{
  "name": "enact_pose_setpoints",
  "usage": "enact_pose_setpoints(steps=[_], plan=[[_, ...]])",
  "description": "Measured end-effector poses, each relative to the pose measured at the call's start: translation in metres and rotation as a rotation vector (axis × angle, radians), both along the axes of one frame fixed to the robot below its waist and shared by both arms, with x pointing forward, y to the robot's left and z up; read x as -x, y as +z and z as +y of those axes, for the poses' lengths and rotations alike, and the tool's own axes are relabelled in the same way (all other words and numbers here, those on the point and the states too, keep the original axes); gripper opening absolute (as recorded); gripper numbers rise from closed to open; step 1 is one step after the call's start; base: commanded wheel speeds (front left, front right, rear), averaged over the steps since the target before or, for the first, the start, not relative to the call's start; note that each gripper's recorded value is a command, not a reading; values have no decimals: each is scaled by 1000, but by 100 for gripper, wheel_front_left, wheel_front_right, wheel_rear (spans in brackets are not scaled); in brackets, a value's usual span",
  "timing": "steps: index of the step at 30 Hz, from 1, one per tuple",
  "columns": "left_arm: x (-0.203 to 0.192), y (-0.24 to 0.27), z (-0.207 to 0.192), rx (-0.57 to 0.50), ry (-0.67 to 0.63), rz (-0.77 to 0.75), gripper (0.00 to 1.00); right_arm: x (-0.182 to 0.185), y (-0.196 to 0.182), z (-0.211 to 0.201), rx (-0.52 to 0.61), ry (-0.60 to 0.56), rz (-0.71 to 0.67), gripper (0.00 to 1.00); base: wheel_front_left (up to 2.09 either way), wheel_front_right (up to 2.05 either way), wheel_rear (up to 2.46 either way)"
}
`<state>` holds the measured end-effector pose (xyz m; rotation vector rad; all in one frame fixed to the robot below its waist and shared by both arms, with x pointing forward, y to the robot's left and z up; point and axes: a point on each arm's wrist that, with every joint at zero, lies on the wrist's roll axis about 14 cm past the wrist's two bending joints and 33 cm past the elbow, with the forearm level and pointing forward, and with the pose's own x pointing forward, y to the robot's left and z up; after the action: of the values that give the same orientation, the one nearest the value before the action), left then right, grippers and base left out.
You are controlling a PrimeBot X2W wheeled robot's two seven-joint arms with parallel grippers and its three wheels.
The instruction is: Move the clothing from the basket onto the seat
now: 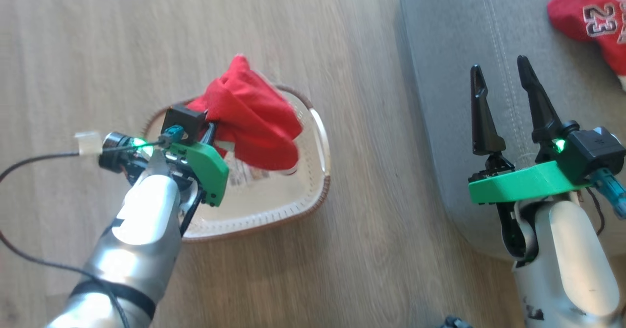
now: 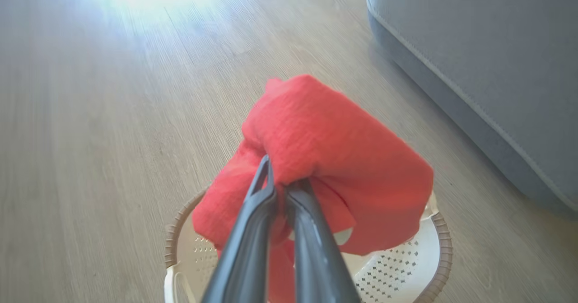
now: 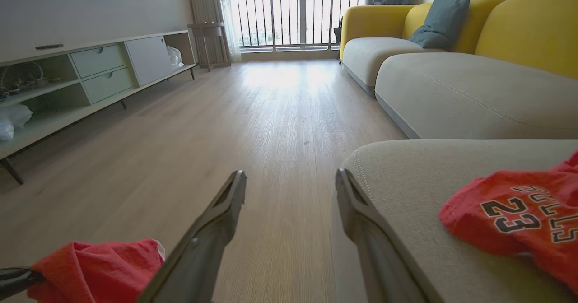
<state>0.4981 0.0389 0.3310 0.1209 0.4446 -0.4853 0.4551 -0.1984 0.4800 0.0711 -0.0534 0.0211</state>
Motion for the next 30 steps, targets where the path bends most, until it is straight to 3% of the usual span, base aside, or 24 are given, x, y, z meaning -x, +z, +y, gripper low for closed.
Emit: enact_pose_setpoints(steps=[17,30], plan=[[24,184,24,184,114,-489,0,39,53,30,-42,77,-115,100,0,0,0],[60,312,42,359,187,-831,0,74,69,32,-41,89,-155,100,0,0,0]])
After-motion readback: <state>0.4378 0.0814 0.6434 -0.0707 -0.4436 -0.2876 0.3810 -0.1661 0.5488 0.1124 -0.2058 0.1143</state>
